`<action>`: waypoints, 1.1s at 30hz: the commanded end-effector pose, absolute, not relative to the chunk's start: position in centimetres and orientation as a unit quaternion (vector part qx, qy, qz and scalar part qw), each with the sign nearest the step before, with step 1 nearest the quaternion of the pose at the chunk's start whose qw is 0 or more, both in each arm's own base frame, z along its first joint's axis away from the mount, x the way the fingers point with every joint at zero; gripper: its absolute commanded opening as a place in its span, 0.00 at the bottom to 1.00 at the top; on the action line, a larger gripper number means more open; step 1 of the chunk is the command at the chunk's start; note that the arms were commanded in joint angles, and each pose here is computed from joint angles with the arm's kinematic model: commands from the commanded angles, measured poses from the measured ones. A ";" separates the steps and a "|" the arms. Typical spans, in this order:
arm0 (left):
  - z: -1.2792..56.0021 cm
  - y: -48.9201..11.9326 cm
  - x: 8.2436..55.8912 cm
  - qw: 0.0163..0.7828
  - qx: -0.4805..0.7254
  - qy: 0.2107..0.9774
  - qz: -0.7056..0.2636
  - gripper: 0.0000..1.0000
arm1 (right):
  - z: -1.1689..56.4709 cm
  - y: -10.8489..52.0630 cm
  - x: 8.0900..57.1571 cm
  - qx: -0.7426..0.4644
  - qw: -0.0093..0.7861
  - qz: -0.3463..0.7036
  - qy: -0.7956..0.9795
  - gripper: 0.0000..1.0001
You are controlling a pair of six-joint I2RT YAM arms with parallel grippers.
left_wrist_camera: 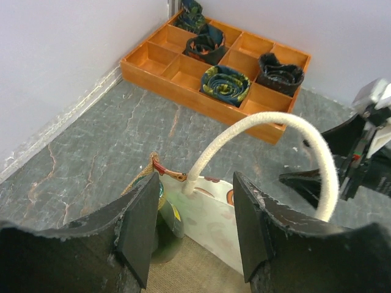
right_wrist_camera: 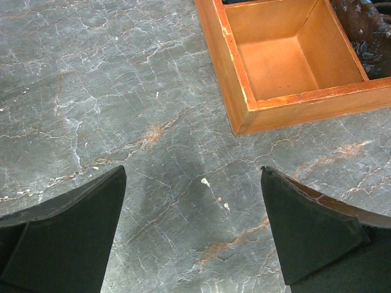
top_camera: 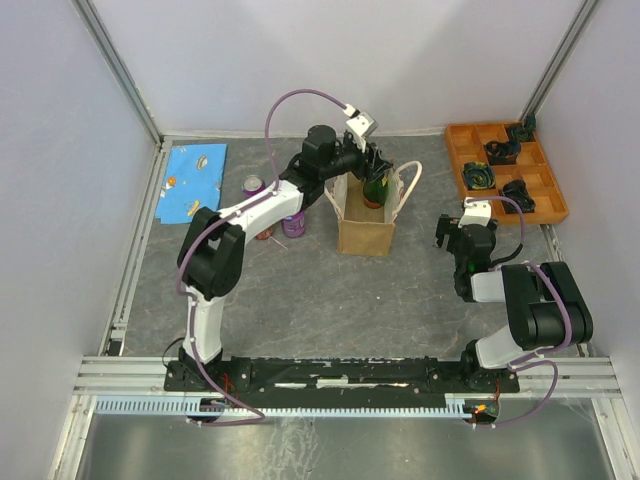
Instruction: Take the beverage out of the canvas bag
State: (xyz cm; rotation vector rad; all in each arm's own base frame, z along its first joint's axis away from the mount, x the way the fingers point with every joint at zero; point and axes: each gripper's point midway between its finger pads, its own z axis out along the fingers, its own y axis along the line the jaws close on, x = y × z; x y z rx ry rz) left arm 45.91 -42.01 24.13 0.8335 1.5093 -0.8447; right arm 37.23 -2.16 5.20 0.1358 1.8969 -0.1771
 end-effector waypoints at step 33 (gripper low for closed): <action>20.3 -44.5 51.6 0.636 0.337 0.620 -0.312 0.28 | 7.1 -2.1 38.4 0.060 0.603 -0.072 0.793 0.99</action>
